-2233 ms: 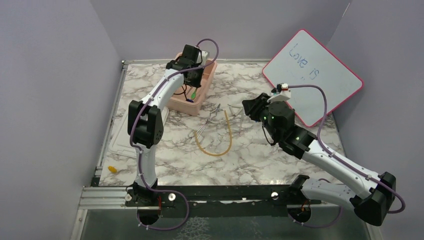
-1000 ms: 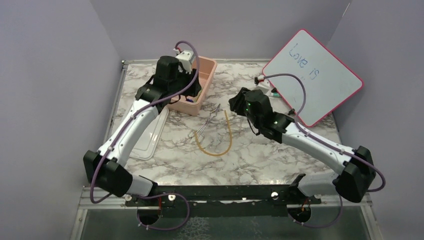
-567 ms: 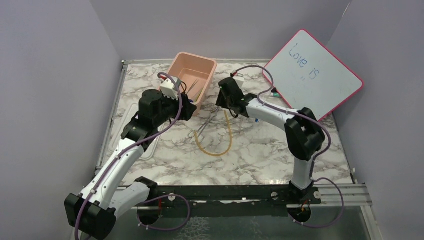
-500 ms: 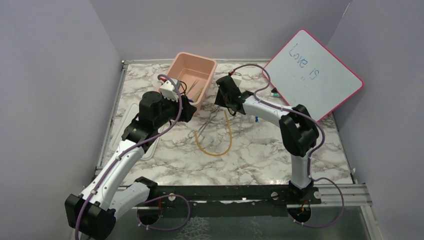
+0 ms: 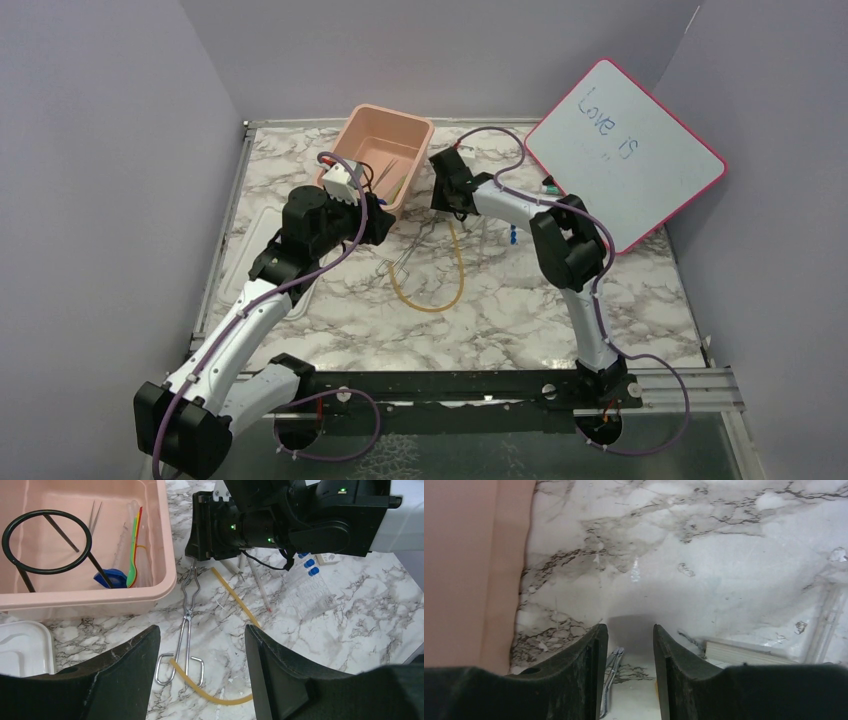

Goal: Organize the chemistry lab equipment

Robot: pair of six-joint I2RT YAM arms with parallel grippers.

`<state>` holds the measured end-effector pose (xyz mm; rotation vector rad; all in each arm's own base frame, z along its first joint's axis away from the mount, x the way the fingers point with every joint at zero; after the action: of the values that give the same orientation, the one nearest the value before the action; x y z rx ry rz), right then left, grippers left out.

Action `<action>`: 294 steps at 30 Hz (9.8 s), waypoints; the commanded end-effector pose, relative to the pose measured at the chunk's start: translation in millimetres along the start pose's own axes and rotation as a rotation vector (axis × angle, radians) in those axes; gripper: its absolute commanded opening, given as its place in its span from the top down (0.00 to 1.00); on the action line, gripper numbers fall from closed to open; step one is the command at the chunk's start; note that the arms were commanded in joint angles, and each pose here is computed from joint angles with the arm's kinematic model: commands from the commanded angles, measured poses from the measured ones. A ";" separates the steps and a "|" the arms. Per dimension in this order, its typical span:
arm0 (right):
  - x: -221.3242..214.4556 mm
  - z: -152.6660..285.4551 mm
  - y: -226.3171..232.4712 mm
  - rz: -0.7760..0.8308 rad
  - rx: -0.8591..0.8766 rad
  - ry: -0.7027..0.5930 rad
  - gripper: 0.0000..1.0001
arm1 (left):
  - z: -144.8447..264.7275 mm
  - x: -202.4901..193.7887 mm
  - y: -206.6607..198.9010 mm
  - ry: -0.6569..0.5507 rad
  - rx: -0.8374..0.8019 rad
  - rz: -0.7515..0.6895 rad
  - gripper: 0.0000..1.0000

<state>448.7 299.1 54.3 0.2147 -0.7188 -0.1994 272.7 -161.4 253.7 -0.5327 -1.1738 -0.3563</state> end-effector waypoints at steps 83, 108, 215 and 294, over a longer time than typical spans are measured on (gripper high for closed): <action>56.0 266.3 4.3 -0.171 0.701 -0.264 0.53 | -37.5 -37.3 -102.6 0.224 -0.343 0.236 1.00; 22.3 331.3 -44.7 -0.299 0.781 -0.300 0.46 | -85.5 142.6 21.9 0.062 0.062 -0.106 1.00; 9.8 292.8 -145.7 -0.412 0.201 -0.446 0.48 | -272.9 -129.3 -45.0 0.555 0.229 0.159 0.62; 15.9 305.2 -144.7 -0.404 0.179 -0.422 0.50 | -258.1 31.7 230.9 0.183 0.555 0.160 1.00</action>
<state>241.5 126.6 243.2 0.5378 -1.0976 -0.5570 586.8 -127.6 160.1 -0.1437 -0.9275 0.0470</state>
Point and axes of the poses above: each gripper's point midway between its finger pads, its own z axis back along the fingers, its own y axis along the line the jaws close on, x = y × z, the point moved 3 cm from there along z, back along the fingers, and after that the axes turned 5 degrees about -z, right-handed, at the moved point
